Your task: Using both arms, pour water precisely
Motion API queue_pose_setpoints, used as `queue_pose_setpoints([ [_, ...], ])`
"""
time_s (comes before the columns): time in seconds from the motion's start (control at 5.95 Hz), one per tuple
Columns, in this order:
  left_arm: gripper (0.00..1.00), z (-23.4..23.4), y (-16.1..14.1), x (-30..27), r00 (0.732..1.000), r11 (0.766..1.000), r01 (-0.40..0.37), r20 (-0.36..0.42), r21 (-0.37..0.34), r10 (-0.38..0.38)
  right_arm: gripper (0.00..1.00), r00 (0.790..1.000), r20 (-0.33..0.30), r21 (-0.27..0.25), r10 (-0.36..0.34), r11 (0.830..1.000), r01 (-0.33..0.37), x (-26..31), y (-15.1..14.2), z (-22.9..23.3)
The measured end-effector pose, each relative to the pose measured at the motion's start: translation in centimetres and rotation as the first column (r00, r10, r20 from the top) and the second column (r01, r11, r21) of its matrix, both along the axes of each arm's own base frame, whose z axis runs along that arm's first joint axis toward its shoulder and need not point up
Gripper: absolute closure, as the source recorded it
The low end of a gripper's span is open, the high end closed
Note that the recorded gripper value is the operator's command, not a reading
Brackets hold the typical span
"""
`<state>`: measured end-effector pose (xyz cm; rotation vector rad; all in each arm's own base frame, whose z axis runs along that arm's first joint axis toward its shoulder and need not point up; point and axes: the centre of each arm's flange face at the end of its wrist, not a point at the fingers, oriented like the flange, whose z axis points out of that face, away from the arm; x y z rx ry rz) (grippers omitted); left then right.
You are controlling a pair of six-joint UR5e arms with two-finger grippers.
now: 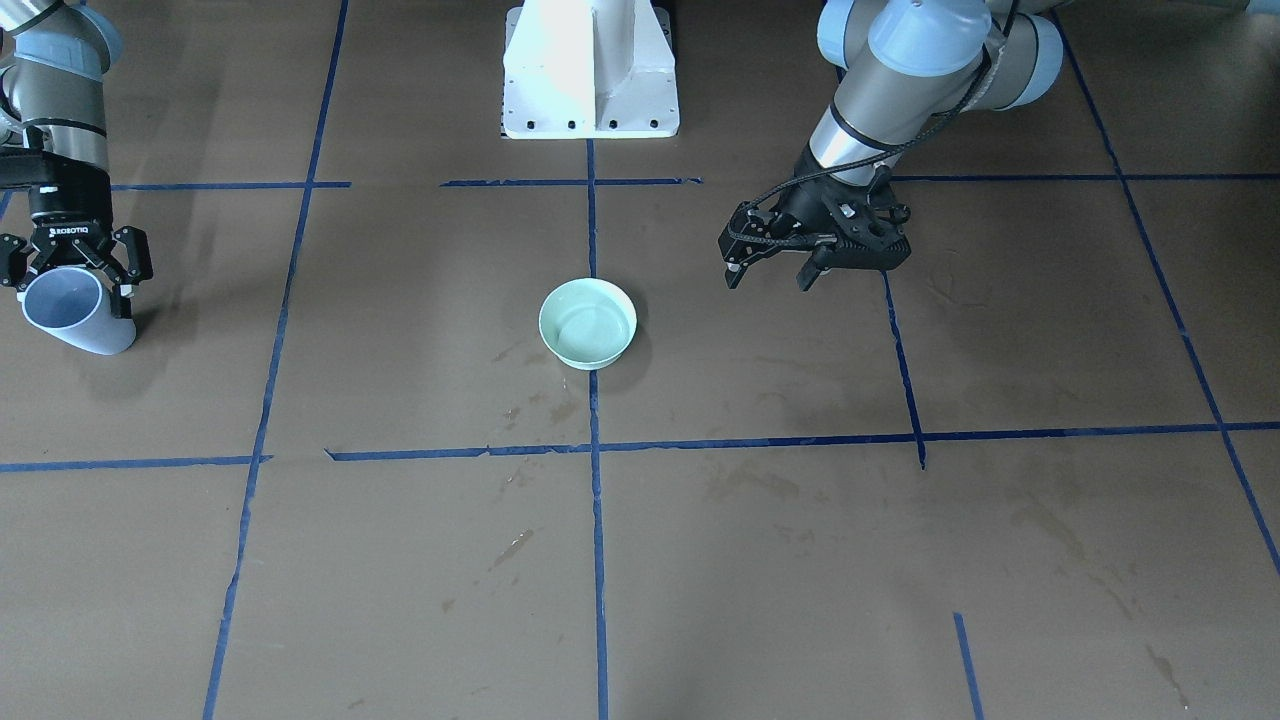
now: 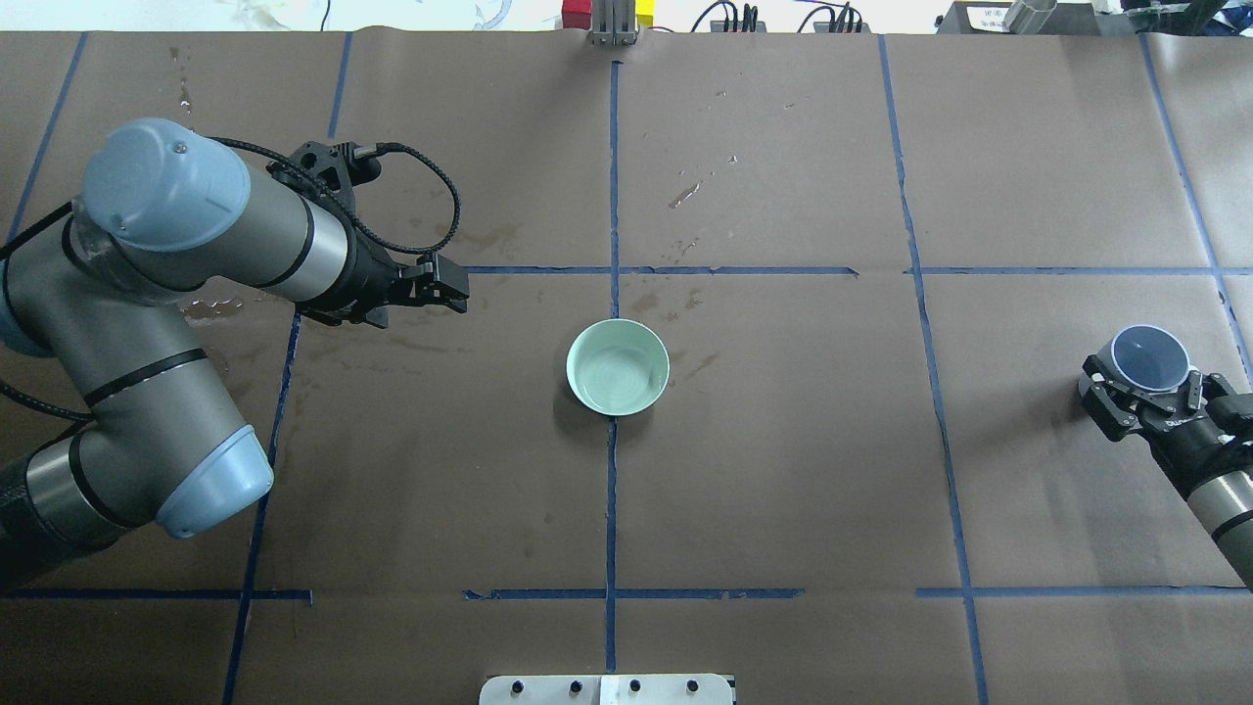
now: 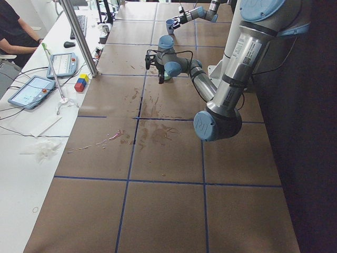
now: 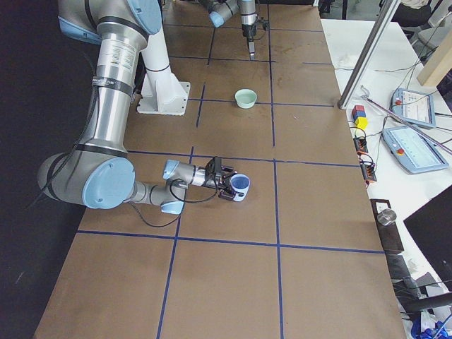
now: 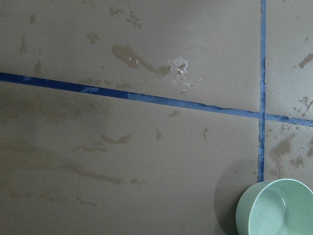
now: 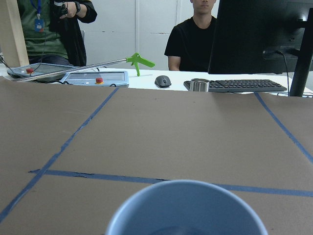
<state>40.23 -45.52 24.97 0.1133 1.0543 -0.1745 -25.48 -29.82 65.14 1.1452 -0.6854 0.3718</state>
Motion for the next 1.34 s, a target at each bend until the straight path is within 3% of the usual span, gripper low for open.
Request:
queue_pose_setpoints([
  [0.17, 0.06, 0.0, 0.0, 0.0, 1.0, 1.0, -0.001, -0.001, 0.001, 0.001, 0.76, 1.0, -0.001, -0.001, 0.002, 1.0, -0.002, 0.1, 0.0, 0.1],
  [0.34, 0.06, -0.1, 0.1, -0.1, 1.0, 1.0, -0.001, -0.002, 0.001, 0.001, 0.93, 1.0, -0.003, -0.001, 0.004, 1.0, -0.004, 0.2, -0.1, 0.2],
  [0.5, 0.06, -0.1, 0.1, -0.1, 1.0, 1.0, -0.001, -0.002, 0.001, 0.001, 0.99, 1.0, -0.003, 0.001, 0.01, 1.0, -0.01, 0.3, -0.3, 0.0],
  [0.84, 0.06, -0.2, 0.1, -0.1, 1.0, 1.0, -0.001, -0.004, 0.002, 0.001, 1.0, 0.999, -0.047, 0.037, 0.011, 0.999, -0.009, 0.1, -1.1, -2.1],
  [1.34, 0.06, -0.1, 0.1, -0.3, 1.0, 1.0, 0.0, -0.003, 0.002, 0.0, 1.0, 0.994, -0.111, 0.063, 0.005, 0.998, 0.002, -4.4, -2.8, -13.8],
])
